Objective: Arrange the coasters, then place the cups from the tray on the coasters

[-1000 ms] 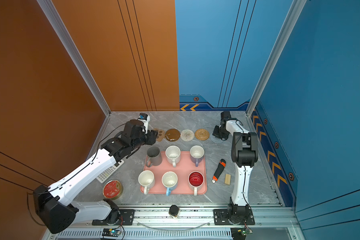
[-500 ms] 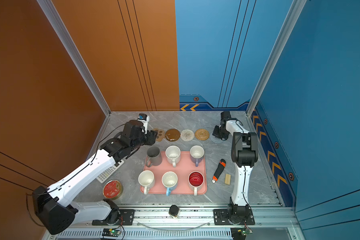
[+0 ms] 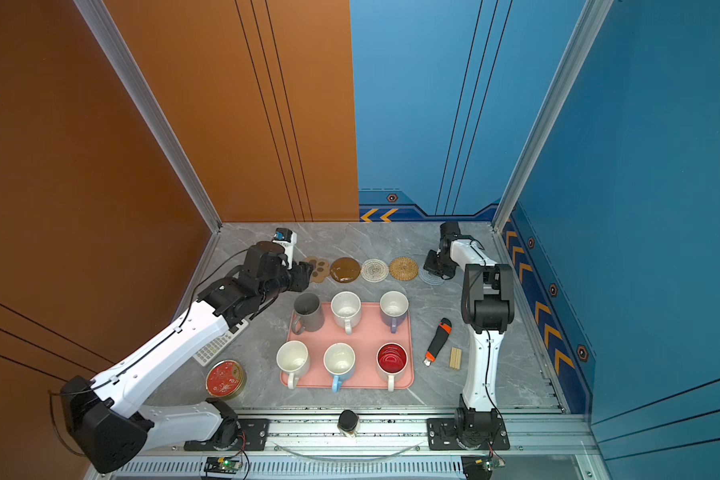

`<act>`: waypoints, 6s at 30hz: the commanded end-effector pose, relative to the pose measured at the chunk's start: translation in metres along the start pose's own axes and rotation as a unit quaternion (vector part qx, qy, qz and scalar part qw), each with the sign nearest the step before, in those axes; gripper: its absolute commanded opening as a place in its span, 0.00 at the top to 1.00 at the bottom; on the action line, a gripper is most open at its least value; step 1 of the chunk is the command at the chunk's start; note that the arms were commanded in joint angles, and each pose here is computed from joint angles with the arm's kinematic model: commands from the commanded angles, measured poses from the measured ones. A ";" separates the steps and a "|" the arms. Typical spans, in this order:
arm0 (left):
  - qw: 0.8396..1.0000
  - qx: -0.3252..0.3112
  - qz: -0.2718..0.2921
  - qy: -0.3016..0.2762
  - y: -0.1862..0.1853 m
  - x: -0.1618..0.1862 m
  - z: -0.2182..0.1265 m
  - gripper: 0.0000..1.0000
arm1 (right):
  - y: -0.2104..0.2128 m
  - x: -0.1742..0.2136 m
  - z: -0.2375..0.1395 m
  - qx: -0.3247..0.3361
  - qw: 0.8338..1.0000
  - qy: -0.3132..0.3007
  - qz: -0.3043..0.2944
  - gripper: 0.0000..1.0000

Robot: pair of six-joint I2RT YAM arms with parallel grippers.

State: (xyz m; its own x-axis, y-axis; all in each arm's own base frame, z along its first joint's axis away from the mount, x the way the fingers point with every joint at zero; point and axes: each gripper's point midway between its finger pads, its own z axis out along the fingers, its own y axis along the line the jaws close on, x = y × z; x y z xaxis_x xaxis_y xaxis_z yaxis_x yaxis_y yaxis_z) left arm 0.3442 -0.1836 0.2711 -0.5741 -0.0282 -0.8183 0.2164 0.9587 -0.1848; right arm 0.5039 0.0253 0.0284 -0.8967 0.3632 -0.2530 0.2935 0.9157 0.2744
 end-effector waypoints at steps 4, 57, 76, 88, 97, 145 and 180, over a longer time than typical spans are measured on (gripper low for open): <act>1.000 -0.019 -0.004 -0.001 0.012 0.003 -0.009 0.45 | 0.003 0.008 -0.005 0.002 1.000 0.012 0.006 0.90; 0.999 0.008 -0.039 -0.022 0.016 0.031 -0.053 0.46 | 0.131 0.106 -0.371 -0.268 0.848 -0.458 0.014 1.00; 0.999 -0.013 -0.029 -0.008 0.029 0.048 -0.057 0.45 | 0.069 0.159 -0.314 -0.121 0.942 -0.312 -0.035 0.46; 0.999 -0.032 0.002 0.035 0.038 0.071 -0.056 0.35 | 0.051 0.207 -0.264 -0.033 0.978 -0.188 -0.087 0.26; 0.997 -0.047 0.019 0.051 0.048 0.081 -0.061 0.31 | 0.053 0.221 -0.249 -0.012 0.983 -0.159 -0.096 0.23; 0.995 -0.066 0.003 0.069 0.065 0.102 -0.063 0.31 | 0.092 0.238 -0.118 0.071 0.985 -0.069 -0.144 0.46; 0.995 -0.062 0.002 0.078 0.063 0.099 -0.059 0.31 | 0.070 0.240 -0.075 0.101 0.988 -0.039 -0.111 0.70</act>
State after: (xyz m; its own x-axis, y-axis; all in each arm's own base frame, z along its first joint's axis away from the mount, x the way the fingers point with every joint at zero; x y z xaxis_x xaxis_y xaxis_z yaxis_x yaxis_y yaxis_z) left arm 0.2560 -0.1105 0.2069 -0.6879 0.0057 -0.7257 0.1180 0.9875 -0.1041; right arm 0.2808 0.1693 0.0624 -0.9292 0.1167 -0.3506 0.1195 0.9927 0.0137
